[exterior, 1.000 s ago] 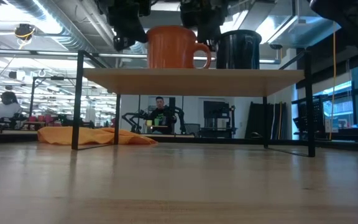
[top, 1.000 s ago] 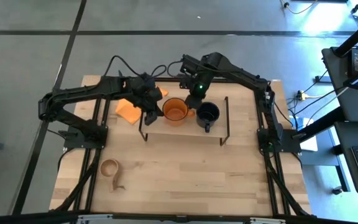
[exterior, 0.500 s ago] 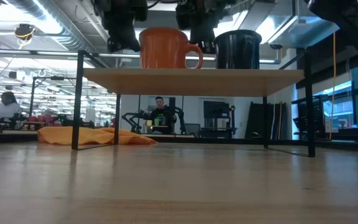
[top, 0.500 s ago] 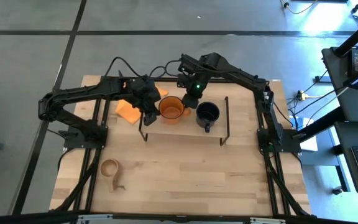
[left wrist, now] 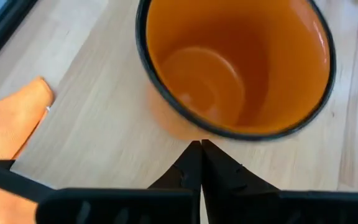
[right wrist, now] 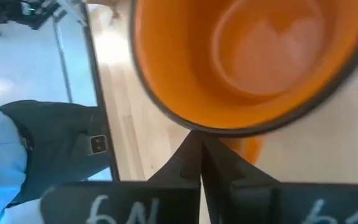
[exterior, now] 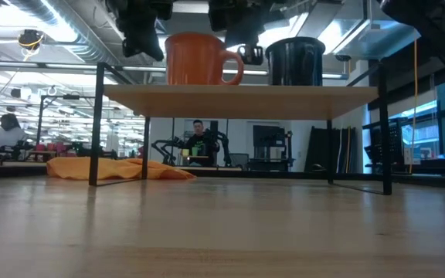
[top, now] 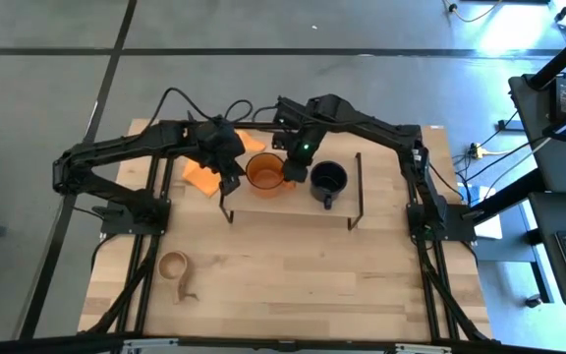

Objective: Stack small to large cups/mugs on shelf
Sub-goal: Put the orange mug on the shelf

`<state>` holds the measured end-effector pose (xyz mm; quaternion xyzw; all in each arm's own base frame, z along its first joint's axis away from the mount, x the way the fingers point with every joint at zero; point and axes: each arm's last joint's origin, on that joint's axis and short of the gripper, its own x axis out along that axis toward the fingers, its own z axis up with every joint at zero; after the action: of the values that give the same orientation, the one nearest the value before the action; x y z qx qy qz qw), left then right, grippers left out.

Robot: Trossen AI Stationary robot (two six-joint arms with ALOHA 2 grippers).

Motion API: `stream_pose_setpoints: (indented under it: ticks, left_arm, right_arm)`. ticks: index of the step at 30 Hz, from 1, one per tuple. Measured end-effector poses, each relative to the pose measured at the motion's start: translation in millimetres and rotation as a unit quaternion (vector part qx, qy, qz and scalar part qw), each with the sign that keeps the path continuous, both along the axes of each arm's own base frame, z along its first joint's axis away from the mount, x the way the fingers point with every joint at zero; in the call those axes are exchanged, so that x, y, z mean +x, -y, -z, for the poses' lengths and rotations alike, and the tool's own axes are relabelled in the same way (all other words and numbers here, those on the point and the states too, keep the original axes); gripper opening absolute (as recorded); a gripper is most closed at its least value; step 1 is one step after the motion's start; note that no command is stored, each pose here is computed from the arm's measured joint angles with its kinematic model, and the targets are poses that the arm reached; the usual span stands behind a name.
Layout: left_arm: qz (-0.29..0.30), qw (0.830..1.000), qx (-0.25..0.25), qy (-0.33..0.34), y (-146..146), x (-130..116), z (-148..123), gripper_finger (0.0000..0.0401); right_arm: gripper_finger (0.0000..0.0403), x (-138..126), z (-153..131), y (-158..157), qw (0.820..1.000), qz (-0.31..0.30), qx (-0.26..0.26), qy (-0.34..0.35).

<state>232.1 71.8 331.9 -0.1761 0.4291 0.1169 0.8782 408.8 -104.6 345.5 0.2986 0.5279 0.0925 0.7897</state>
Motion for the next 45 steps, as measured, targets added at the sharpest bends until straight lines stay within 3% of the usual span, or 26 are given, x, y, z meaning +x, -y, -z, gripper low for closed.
stream_pose_setpoints:
  ticks: [14, 18, 27, 35, 45]
  left_arm:
    - [-0.001, 1.000, -0.006, -0.011, 1.3, -3.9, 10.5, 0.0000]
    - [-0.003, 1.000, -0.007, -0.011, 2.1, -6.0, 13.4, 0.0000]
    - [-0.002, 1.000, -0.004, -0.002, 2.3, -6.2, 13.2, 0.0000]
    - [-0.002, 1.000, 0.001, 0.011, 1.6, -4.1, 11.5, 0.0000]
    - [-0.002, 0.999, 0.014, 0.037, -2.5, -1.1, 8.0, 0.0000]
  right_arm:
    - [0.0003, 7.0, -9.5, -13.2, 0.997, -0.035, 0.016, 0.062]
    - [0.0003, 3.7, -18.0, -10.6, 0.997, -0.033, -0.002, 0.074]
    - [0.0002, -13.9, -12.2, 26.2, 0.996, 0.035, -0.076, 0.005]
    - [0.0001, -20.4, -6.9, 46.0, 0.995, 0.076, -0.061, -0.017]
    - [0.0000, -9.2, 18.0, 27.8, 0.998, 0.043, -0.025, -0.042]
